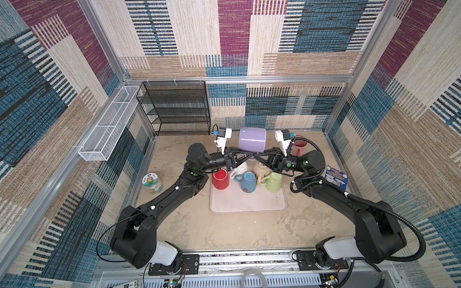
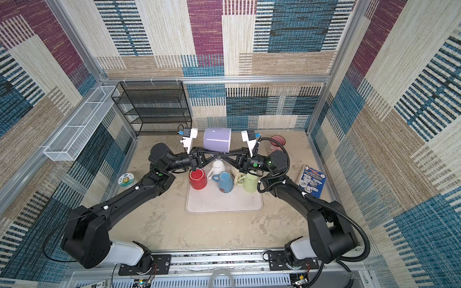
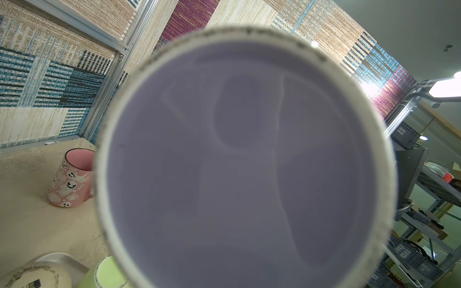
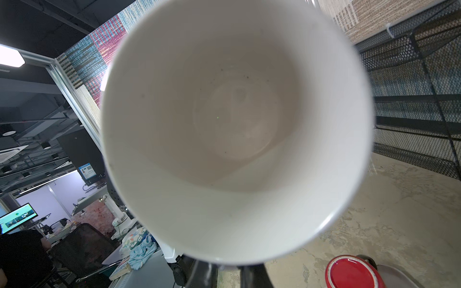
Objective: Turn the mug right side up
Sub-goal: Pass the mug.
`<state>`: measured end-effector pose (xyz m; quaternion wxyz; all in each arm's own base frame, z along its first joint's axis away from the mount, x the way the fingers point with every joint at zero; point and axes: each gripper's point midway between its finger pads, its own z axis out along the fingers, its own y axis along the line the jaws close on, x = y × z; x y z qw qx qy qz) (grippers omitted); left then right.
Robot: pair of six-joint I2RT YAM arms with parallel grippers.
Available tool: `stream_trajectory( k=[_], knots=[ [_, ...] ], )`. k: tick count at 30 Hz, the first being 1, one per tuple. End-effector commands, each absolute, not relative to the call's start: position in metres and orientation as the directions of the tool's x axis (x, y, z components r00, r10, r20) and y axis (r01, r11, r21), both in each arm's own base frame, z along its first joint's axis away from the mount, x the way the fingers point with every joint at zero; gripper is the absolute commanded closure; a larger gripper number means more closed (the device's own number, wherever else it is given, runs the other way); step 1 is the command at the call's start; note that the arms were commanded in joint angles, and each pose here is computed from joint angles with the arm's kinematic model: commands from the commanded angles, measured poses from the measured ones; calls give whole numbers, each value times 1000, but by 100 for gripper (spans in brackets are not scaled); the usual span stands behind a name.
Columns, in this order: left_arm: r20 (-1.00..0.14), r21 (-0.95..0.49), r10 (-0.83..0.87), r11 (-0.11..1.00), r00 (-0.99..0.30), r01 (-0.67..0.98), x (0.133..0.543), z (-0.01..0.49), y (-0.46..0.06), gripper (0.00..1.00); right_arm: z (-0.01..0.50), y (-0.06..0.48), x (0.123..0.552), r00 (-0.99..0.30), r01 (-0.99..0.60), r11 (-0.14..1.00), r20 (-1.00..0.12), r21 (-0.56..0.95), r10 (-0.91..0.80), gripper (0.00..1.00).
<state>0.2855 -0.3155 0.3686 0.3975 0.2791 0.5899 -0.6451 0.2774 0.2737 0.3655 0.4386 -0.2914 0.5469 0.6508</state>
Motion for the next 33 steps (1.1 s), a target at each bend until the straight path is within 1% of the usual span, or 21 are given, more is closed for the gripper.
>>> stream_trajectory(
  k=[1,4,10,16,21,30,32,33],
  knots=[
    [-825,-546,-156,-29,-543,838,276,365,-318,100,381,269,274,-375,-920,-9,-873,392,312,100],
    [-818,-558,-149,-25,-555,829,277,360,-318,100,381,267,272,-364,-922,5,-875,386,319,100],
    [-796,-592,-151,-7,-586,806,279,336,-319,84,369,263,268,-371,-915,38,-874,402,313,100],
    [-796,-597,-135,18,-590,802,274,314,-321,74,350,258,265,-380,-900,95,-873,425,305,100],
    [-806,-586,-127,33,-579,809,269,306,-325,69,341,256,265,-387,-892,112,-869,437,310,100],
    [-833,-547,-136,63,-536,835,265,312,-319,68,341,259,262,-391,-899,83,-872,431,293,100],
    [-839,-537,-136,65,-526,841,263,315,-318,66,341,259,261,-391,-900,77,-874,428,287,100],
    [-842,-533,-137,70,-521,843,263,316,-317,61,341,260,260,-392,-901,73,-875,427,284,100]
  ],
)
